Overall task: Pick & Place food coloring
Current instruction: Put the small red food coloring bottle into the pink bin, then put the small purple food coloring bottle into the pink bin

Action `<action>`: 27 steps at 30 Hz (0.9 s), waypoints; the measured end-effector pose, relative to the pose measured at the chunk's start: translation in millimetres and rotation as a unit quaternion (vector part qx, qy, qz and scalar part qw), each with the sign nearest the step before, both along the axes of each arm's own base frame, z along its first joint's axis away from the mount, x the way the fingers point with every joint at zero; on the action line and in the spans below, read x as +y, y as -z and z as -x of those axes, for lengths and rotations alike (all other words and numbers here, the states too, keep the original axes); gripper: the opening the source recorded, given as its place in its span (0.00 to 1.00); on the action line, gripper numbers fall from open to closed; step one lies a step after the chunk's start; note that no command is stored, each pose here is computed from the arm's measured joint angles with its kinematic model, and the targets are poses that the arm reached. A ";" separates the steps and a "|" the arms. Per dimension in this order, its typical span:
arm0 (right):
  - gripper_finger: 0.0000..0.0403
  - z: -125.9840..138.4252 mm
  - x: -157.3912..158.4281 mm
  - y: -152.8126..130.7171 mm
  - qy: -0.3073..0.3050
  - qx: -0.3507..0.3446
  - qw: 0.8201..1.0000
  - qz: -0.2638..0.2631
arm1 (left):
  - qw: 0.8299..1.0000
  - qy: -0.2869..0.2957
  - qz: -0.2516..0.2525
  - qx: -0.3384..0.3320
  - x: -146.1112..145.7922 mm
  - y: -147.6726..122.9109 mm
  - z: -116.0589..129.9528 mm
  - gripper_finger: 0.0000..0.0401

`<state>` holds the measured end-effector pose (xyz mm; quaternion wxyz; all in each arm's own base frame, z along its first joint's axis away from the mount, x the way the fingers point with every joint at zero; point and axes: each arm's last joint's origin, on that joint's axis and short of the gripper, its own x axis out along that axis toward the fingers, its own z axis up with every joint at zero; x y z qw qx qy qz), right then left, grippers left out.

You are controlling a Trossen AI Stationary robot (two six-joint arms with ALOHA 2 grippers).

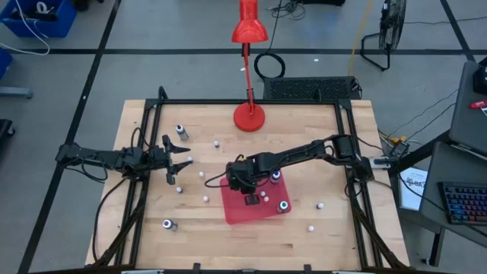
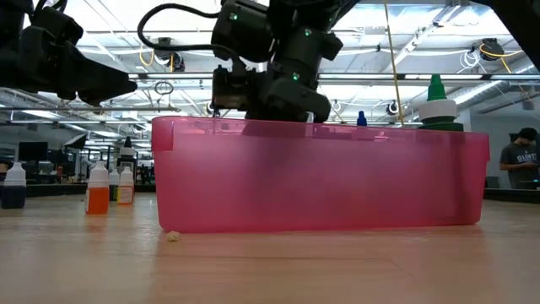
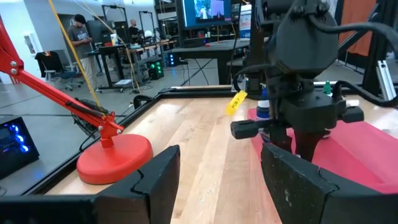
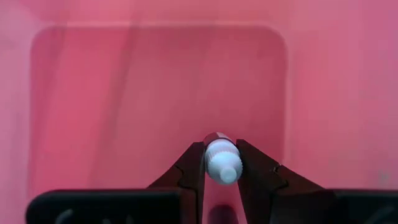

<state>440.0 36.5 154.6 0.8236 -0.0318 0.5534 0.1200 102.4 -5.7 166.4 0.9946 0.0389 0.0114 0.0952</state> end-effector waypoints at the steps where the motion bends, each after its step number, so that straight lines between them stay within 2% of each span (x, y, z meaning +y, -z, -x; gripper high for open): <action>1: 0.14 -0.2 -0.4 1.4 0.001 -0.005 1.000 -0.001 | 1.000 0.000 0.000 0.000 0.0 0.0 0.0 0.56; 5: 0.17 -1.2 -0.8 3.2 0.002 -0.017 1.000 -0.002 | 1.000 0.000 0.000 0.000 0.0 0.0 0.0 0.56; 11: 0.42 -1.1 -0.3 2.6 0.011 -0.018 1.000 -0.003 | 1.000 0.000 0.000 0.000 0.0 0.0 0.0 0.56; 15: 0.51 2.5 -0.7 -16.3 0.032 -0.030 0.999 -0.014 | 1.000 0.000 0.000 0.000 0.0 0.0 0.0 0.56; 22: 0.53 18.2 1.2 -66.3 0.068 -0.063 0.995 -0.038 | 1.000 0.000 0.000 0.000 0.0 0.0 0.0 0.56; 24: 0.52 29.5 4.7 -80.8 0.085 -0.049 0.994 -0.047 | 1.000 0.000 0.000 0.000 0.0 -0.1 0.0 0.56; 27: 0.51 54.5 15.7 -99.4 0.131 0.011 0.989 -0.065 | 1.000 0.000 0.000 0.000 0.0 0.0 0.0 0.56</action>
